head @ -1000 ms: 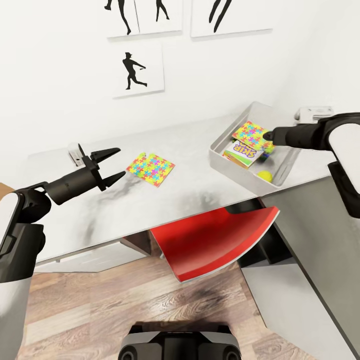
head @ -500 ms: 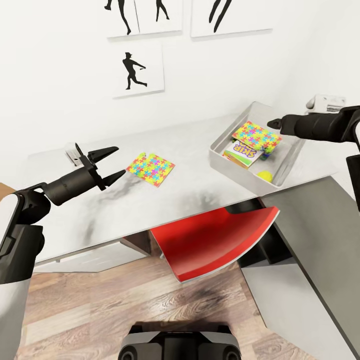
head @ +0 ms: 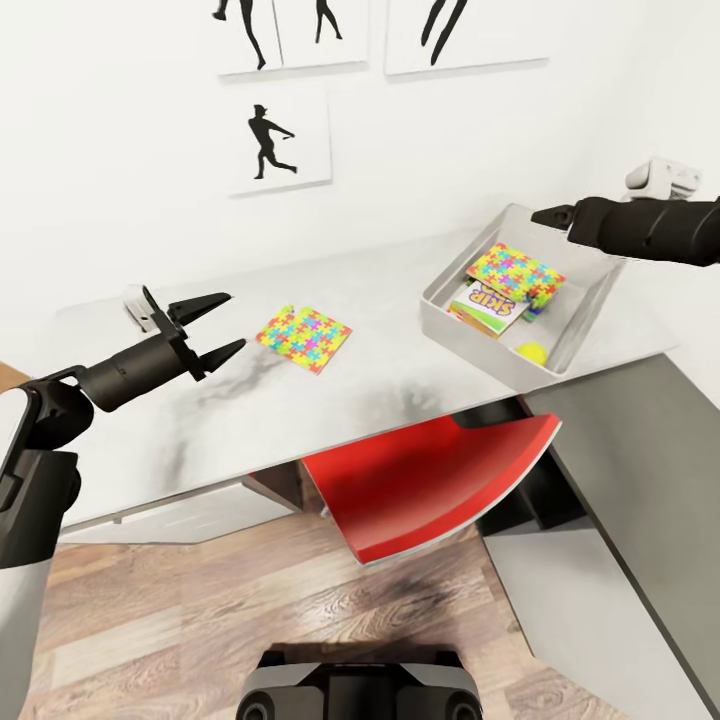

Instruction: Put all the toys in the child's room - the three board games (two on the bed and one on the table), the two jigsaw puzzles on the table, and the tennis ball on the table - inside the toy box on the table in the child's room.

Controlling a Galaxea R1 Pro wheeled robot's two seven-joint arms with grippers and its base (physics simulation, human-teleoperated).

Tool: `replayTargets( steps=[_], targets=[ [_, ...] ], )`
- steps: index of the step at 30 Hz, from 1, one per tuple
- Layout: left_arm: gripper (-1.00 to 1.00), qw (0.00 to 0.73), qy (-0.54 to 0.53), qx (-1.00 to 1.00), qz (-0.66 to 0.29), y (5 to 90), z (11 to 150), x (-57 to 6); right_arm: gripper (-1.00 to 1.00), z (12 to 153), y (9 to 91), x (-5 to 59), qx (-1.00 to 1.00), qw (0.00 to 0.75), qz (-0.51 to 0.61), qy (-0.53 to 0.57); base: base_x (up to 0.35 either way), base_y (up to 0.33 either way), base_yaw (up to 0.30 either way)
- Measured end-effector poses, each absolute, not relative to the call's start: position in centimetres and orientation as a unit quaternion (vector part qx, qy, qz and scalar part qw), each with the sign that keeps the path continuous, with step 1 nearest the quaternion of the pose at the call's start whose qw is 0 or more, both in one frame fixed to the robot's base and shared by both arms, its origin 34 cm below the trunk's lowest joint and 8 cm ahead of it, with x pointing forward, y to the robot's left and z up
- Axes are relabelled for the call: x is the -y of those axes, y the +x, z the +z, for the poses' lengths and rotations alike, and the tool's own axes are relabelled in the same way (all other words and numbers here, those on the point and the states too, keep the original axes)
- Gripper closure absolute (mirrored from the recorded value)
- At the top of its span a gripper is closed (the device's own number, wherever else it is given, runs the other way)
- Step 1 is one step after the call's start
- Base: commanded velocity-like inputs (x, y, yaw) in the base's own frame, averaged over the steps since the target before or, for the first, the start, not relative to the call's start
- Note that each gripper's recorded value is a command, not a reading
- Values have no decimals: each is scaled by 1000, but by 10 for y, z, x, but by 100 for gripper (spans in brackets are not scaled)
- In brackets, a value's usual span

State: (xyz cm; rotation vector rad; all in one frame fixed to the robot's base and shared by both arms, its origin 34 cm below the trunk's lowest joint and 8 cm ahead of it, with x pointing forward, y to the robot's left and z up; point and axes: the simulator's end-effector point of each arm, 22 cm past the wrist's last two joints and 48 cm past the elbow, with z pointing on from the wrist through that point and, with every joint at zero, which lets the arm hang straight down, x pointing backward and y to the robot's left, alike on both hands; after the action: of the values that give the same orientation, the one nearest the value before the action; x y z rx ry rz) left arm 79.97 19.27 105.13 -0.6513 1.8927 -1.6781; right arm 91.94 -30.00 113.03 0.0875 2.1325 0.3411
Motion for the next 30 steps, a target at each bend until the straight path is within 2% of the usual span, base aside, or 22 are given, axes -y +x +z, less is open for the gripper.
replayTargets(
  steps=[14, 21, 30],
  targets=[
    [-100, 270, -235, -693, -625, 797, 1058, -201, -100, 1146, 921, 260, -856, 477, 197, 16, 0, 18, 233],
    [-100, 271, -234, -692, -627, 796, 1061, -201, -100, 1147, 920, 256, -856, 477, 200, 15, 0, 208, 235],
    [-100, 271, -233, -692, -628, 796, 1061, -200, -100, 1124, 915, 257, -867, 459, 194, 20, 0, 279, 46]
  ],
)
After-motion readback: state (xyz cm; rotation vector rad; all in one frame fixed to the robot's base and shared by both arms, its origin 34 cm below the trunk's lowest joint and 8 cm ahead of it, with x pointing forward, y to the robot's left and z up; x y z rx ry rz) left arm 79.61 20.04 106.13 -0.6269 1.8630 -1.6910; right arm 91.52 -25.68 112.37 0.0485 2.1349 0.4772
